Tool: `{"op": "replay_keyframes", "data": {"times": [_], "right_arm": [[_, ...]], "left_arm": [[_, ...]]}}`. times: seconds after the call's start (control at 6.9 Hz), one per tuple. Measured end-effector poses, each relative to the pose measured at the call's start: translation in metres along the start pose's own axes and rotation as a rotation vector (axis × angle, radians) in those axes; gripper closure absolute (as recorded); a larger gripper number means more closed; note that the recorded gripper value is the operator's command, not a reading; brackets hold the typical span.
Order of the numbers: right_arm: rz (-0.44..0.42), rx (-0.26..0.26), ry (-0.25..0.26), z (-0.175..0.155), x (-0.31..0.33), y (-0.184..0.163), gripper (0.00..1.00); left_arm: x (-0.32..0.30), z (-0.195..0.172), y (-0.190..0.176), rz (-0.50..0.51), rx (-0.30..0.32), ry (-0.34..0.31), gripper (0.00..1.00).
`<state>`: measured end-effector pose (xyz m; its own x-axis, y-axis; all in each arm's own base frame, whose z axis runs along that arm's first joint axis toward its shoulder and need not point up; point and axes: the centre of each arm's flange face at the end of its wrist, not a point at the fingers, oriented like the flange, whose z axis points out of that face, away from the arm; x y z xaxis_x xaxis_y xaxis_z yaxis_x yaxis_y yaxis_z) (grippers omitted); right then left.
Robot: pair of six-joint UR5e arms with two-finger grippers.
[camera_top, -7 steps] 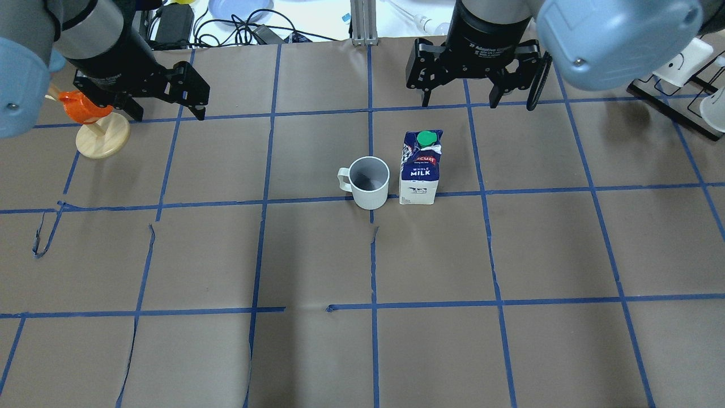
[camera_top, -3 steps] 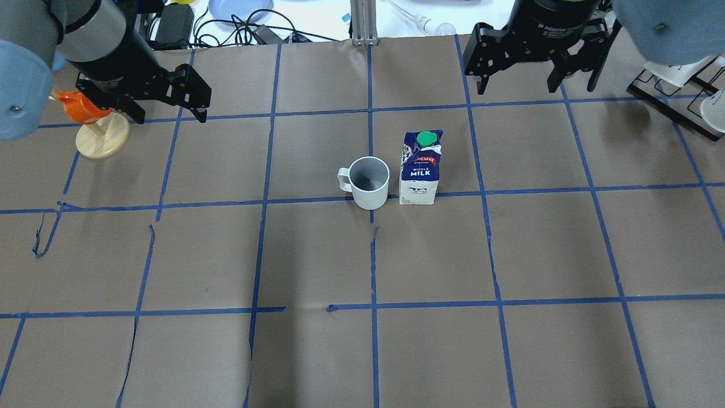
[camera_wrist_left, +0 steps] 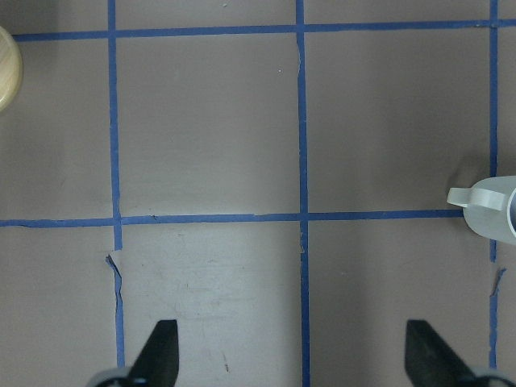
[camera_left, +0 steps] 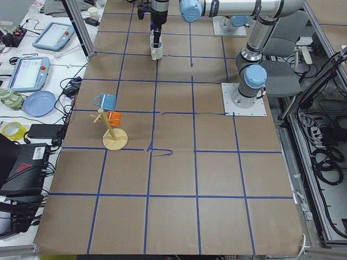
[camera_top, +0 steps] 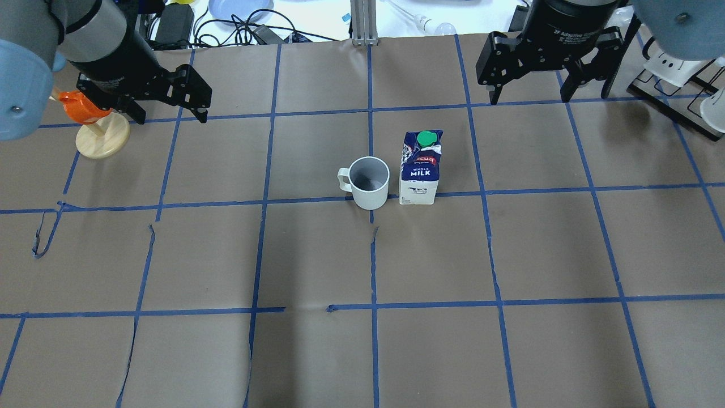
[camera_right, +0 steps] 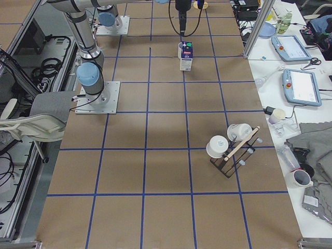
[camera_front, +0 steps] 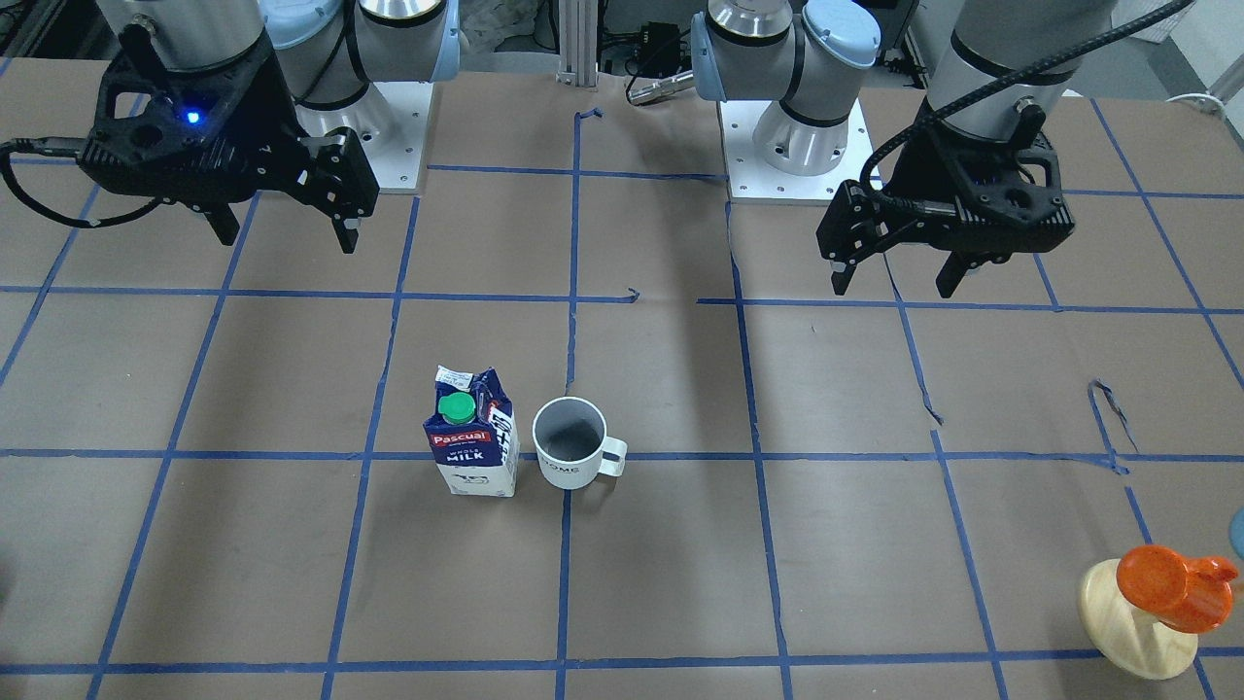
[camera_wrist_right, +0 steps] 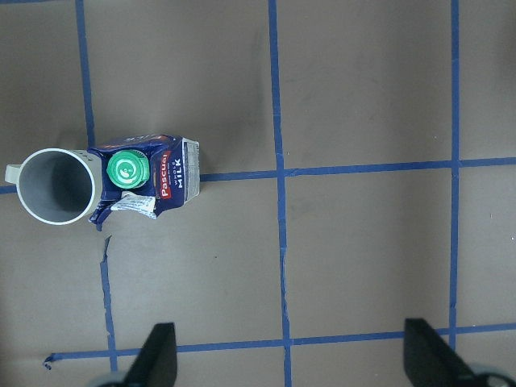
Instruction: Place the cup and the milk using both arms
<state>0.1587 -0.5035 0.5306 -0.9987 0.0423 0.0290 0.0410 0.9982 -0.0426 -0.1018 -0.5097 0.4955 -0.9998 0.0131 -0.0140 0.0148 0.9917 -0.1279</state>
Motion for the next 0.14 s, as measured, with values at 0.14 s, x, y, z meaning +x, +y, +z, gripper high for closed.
{"op": "replay_keyframes", "data": {"times": [0.14], "right_arm": [[-0.001, -0.001, -0.001, 0.0002, -0.0001, 0.0001, 0.0]], "left_arm": [[0.0001, 0.0001, 0.0, 0.0, 0.0, 0.001, 0.0]]}}
